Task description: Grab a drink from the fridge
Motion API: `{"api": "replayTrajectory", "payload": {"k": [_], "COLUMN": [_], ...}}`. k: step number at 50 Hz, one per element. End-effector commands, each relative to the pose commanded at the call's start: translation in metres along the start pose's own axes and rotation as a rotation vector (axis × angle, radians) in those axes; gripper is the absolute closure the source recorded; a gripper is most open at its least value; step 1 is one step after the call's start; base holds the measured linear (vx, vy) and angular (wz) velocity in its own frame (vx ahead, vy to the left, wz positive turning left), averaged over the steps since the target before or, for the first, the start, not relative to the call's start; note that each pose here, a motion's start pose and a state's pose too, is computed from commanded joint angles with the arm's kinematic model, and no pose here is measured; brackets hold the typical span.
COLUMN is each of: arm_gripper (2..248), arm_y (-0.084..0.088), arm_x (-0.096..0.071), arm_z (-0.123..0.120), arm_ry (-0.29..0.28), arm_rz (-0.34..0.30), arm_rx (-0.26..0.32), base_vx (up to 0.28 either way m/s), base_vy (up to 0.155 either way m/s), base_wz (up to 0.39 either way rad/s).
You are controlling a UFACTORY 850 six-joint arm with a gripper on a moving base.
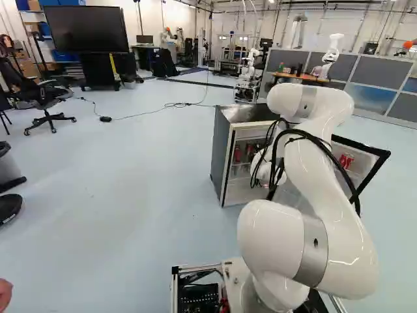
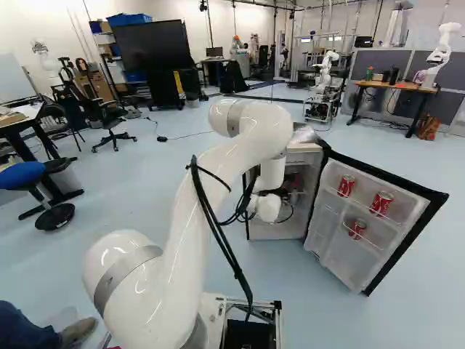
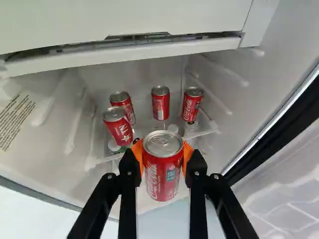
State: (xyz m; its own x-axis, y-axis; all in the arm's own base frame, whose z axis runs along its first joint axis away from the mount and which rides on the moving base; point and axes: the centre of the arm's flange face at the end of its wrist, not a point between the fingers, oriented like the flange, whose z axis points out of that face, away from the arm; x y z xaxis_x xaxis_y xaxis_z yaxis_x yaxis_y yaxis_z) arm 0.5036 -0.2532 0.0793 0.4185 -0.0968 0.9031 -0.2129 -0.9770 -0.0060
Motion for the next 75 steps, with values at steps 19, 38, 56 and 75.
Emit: {"api": "replayTrajectory", "payload": {"k": [19,38,56,75], "arm_gripper": [154,154,154,154], "arm_y": [-0.007,-0.016,-0.023,-0.024], "arm_x": [-0.007,0.001,0.014,0.033], "arm_z": [-0.038,-0.085,-0.127,-0.142], "arm_ry": [-0.052,-0.084,-0.096,-0.070], "arm_rz": [0.018,0.030,0.037,0.030], "arm_rx": [0.000,-0.003,-0.008,-0.012], "base_vx": [0.000,0.000,0.000,0.000], "base_vy": [0.000,0.000,0.000,0.000], "base_wz": [0.000,0.000,0.000,0.000]}}
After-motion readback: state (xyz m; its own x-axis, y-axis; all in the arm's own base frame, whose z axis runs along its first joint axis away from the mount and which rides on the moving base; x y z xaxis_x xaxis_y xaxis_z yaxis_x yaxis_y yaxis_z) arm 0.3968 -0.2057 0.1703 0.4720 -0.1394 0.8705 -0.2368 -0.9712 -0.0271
